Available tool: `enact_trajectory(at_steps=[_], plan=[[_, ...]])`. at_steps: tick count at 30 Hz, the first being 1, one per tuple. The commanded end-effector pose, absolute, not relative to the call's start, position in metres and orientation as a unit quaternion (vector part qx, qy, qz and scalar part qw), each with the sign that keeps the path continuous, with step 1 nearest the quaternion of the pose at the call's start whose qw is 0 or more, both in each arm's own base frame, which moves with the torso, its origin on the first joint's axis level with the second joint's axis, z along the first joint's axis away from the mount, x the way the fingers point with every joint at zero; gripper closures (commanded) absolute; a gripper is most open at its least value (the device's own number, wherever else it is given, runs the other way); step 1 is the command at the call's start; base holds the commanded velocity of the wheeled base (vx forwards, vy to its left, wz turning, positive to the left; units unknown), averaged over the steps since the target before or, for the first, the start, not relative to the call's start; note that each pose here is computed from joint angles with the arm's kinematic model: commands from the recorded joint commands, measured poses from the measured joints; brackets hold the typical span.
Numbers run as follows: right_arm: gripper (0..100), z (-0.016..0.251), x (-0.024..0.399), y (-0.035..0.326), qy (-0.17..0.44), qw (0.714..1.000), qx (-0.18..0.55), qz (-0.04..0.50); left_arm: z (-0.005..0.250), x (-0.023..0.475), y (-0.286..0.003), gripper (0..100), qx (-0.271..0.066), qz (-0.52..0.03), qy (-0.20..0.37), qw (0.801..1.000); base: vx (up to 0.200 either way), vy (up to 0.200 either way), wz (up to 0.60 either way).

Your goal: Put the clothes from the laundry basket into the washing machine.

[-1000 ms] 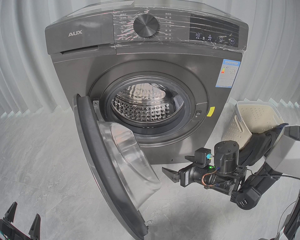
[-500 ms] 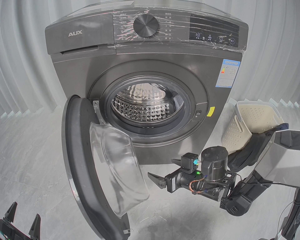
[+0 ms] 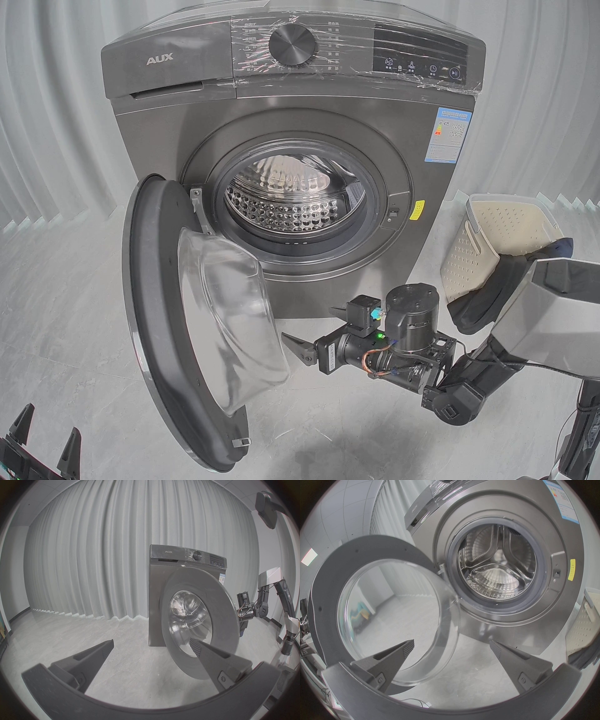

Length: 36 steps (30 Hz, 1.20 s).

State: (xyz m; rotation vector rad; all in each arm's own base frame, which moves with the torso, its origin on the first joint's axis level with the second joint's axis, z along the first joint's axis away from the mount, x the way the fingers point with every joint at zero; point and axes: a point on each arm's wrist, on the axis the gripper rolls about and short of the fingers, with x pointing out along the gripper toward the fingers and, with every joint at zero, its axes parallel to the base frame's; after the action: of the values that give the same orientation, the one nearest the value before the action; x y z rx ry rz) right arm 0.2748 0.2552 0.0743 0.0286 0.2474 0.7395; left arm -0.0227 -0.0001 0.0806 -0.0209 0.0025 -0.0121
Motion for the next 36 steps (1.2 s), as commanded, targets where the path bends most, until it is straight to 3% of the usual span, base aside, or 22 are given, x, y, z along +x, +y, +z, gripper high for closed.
enact_trajectory(at_steps=[1,7,15,19,36], plan=[[0,0.056,0.278,0.263,0.139,0.920,0.006,0.367,0.076,-0.023,0.000,0,-0.011,-0.006,-0.001,1.000,0.000,0.000,0.00],[0,0.051,0.267,0.279,0.141,0.910,0.001,0.390,0.076,-0.023,0.000,0,-0.011,-0.006,-0.001,1.000,0.000,0.000,0.00],[0,0.065,0.279,0.284,0.112,0.915,0.015,0.389,0.076,-0.023,0.000,0,-0.010,-0.006,-0.001,1.000,-0.050,0.000,0.00],[0,0.060,0.290,0.293,0.105,0.915,0.018,0.388,0.076,-0.023,0.000,0,-0.009,-0.006,-0.001,1.000,-0.200,0.000,0.00],[0,0.036,0.308,0.346,0.103,0.914,0.026,0.392,0.076,-0.023,0.000,0,-0.009,-0.006,-0.001,1.000,0.000,0.000,0.00]])
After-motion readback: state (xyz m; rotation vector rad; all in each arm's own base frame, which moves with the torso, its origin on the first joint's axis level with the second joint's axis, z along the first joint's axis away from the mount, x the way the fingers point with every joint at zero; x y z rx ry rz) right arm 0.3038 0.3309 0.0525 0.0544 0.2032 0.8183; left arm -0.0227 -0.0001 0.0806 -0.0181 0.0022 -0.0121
